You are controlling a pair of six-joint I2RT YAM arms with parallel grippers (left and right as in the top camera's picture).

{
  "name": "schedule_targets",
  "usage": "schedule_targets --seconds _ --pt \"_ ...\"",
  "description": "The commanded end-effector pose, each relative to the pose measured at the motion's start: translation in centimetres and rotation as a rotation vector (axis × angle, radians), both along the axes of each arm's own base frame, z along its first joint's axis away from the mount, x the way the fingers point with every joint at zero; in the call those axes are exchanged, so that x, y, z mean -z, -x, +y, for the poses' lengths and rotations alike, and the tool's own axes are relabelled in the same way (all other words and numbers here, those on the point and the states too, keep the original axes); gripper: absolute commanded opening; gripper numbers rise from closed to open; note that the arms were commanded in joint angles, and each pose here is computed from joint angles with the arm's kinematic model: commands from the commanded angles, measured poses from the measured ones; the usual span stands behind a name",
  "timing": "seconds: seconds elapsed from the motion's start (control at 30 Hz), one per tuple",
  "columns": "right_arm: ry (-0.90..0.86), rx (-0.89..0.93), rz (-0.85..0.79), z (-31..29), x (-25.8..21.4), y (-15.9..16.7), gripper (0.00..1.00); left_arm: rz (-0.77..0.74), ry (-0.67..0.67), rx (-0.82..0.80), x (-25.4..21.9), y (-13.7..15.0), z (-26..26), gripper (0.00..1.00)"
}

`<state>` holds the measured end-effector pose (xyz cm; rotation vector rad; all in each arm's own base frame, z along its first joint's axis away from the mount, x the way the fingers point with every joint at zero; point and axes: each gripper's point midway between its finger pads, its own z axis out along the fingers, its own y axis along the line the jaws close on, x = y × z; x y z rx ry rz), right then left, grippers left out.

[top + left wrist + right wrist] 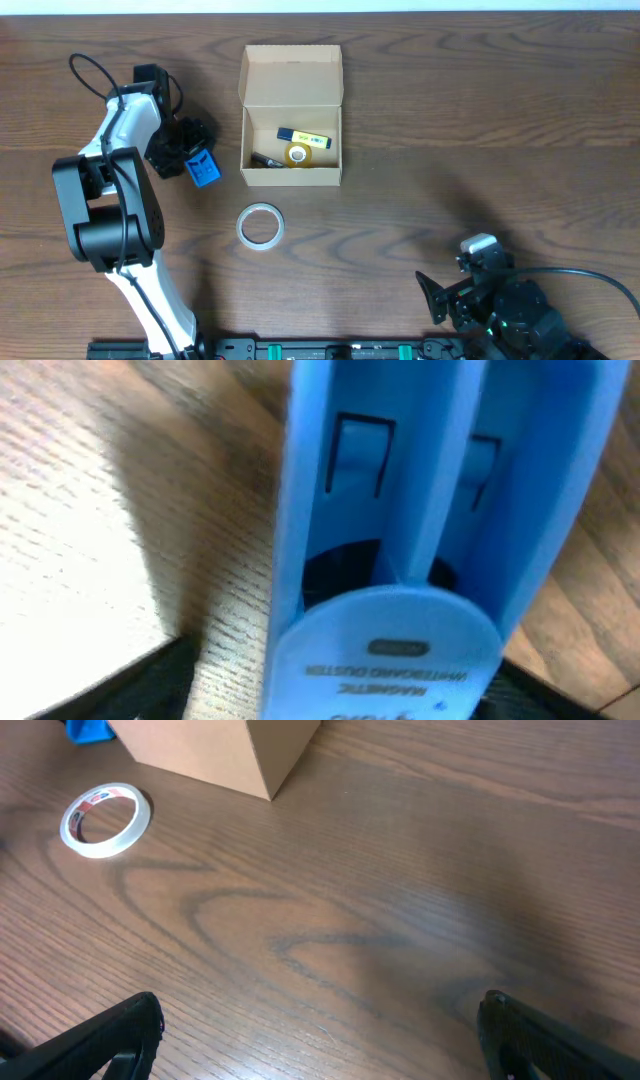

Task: Pack container
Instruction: 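Reach the left gripper to the blue duster and grasp it, then lift the blue duster over the box and lower it inside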

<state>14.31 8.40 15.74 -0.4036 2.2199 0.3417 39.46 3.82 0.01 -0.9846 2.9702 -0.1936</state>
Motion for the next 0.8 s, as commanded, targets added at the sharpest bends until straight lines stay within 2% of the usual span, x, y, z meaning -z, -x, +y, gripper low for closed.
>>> schedule_targets --seconds 0.0,0.13,0.37,0.63,0.77 --pt "-0.008 0.015 -0.001 -0.1 -0.1 0.0 0.99 0.024 -0.004 0.009 1.1 0.0 0.2 0.67" --pt "-0.009 0.014 -0.001 -0.1 -0.1 0.0 0.99 0.018 -0.004 0.009 1.1 -0.1 0.2 0.48" --pt "-0.008 0.015 -0.001 -0.1 -0.1 0.0 0.99 0.014 0.002 0.082 0.0 -0.2 0.1 0.34" --pt "-0.009 0.015 -0.001 -0.1 -0.1 0.0 0.99 -0.076 -0.021 0.218 -6.8 -3.0 0.4 0.34" --pt "-0.008 0.015 -0.001 -0.1 -0.1 0.0 0.99 -0.148 -0.049 0.389 -11.6 -4.0 -0.4 0.36"
